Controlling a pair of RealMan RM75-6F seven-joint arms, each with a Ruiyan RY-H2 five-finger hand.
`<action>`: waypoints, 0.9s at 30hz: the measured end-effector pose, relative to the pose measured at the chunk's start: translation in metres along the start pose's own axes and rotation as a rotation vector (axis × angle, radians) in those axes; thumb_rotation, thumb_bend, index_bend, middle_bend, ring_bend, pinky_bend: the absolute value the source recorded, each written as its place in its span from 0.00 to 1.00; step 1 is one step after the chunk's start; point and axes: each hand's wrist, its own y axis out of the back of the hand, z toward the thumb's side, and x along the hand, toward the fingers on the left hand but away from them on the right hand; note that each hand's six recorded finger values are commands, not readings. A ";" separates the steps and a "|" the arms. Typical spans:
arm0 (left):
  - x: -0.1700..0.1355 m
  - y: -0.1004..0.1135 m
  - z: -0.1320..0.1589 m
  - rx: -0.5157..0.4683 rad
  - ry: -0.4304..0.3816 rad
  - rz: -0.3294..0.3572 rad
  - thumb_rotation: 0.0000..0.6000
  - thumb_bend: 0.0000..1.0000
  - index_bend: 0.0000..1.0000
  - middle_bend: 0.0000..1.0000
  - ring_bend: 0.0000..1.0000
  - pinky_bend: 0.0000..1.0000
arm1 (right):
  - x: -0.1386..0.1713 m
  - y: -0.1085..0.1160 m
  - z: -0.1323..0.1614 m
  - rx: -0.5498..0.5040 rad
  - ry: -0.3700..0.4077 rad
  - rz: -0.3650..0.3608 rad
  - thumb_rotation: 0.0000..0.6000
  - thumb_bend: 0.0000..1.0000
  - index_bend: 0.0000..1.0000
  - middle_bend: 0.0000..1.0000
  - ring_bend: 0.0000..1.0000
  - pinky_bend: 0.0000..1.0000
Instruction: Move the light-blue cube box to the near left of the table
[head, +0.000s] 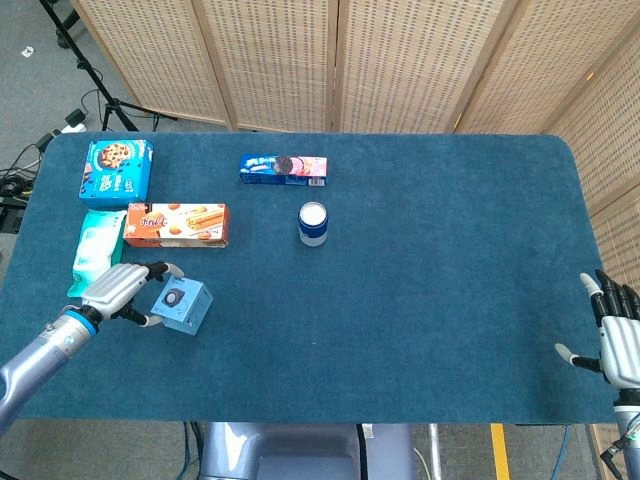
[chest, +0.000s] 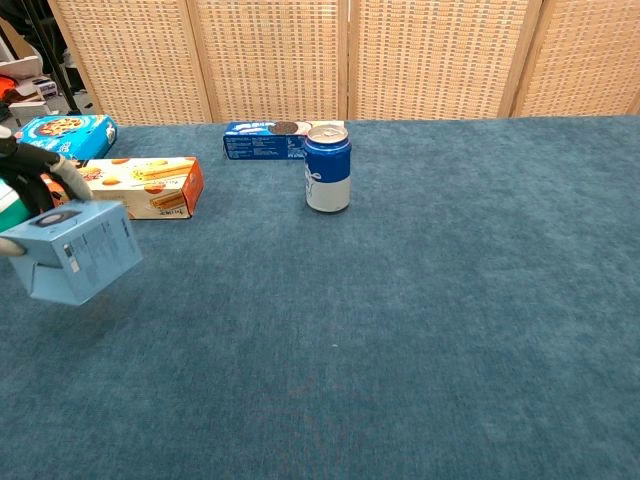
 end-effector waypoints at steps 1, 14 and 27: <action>-0.001 -0.001 -0.001 -0.016 0.016 -0.051 1.00 0.30 0.44 0.38 0.35 0.31 | 0.000 0.000 0.000 0.001 0.000 0.000 1.00 0.00 0.00 0.00 0.00 0.00; 0.012 -0.003 -0.021 -0.081 0.250 -0.365 1.00 0.29 0.35 0.16 0.18 0.26 | -0.001 -0.002 0.001 0.010 -0.003 0.003 1.00 0.00 0.00 0.00 0.00 0.00; 0.034 0.001 -0.018 -0.094 0.148 -0.238 1.00 0.24 0.00 0.00 0.00 0.00 | -0.001 -0.002 0.000 0.005 -0.004 0.003 1.00 0.00 0.00 0.00 0.00 0.00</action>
